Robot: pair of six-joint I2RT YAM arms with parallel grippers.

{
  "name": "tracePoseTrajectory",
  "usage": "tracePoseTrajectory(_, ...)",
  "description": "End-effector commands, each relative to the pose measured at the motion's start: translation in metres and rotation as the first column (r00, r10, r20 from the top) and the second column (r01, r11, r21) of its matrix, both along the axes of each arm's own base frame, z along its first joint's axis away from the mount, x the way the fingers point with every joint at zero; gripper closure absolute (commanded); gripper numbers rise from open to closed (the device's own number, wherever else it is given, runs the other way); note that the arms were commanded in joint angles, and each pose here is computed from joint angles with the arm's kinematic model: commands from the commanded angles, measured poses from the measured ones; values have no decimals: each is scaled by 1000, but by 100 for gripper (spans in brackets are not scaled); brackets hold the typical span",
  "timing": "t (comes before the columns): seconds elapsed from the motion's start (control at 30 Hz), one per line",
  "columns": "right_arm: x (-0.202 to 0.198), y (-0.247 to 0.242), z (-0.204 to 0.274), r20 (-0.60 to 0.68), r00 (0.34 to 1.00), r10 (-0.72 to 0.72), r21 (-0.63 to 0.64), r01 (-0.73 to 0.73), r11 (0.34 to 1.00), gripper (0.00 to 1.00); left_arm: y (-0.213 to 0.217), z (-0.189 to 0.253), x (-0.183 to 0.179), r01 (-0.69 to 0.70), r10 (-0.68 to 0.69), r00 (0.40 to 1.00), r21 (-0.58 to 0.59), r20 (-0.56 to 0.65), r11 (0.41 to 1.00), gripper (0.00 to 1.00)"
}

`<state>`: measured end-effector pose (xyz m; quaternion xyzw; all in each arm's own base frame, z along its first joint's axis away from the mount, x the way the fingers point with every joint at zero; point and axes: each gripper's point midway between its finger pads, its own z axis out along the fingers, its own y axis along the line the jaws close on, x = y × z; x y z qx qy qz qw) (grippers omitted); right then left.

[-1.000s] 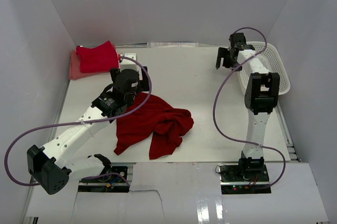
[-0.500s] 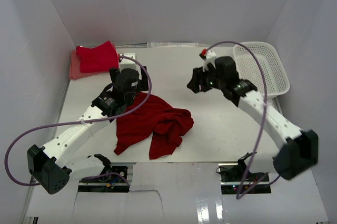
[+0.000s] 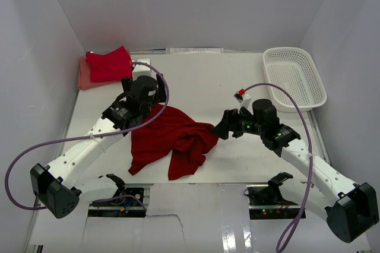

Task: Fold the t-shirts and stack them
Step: Flatten out the tshirt

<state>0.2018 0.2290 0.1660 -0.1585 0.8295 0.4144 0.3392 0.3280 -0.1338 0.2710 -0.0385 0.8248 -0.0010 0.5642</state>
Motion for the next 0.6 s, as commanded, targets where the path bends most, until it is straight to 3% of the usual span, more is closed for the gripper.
tracePoseTrajectory(0.0,-13,-6,-14,-46,999,13,-121,-18,992,13,5,-11,-4,-42,41,997,0,-72,999,2)
tracePoseTrajectory(0.13,-3,-16,-30,-61,996,-65,-215,51,975,6,8,-32,-2,-53,52,990,-10,-134,999,2)
tracePoseTrajectory(0.23,2,-20,-48,-100,991,-88,-287,56,956,9,16,-46,4,-59,54,981,-17,-187,998,2)
tracePoseTrajectory(0.43,6,-3,-80,-142,990,-11,-325,-36,945,10,34,-64,11,-86,66,965,-71,-255,994,2)
tracePoseTrajectory(0.57,10,16,-88,-179,982,65,-293,-116,949,26,36,-80,12,-80,38,952,-127,-303,989,2)
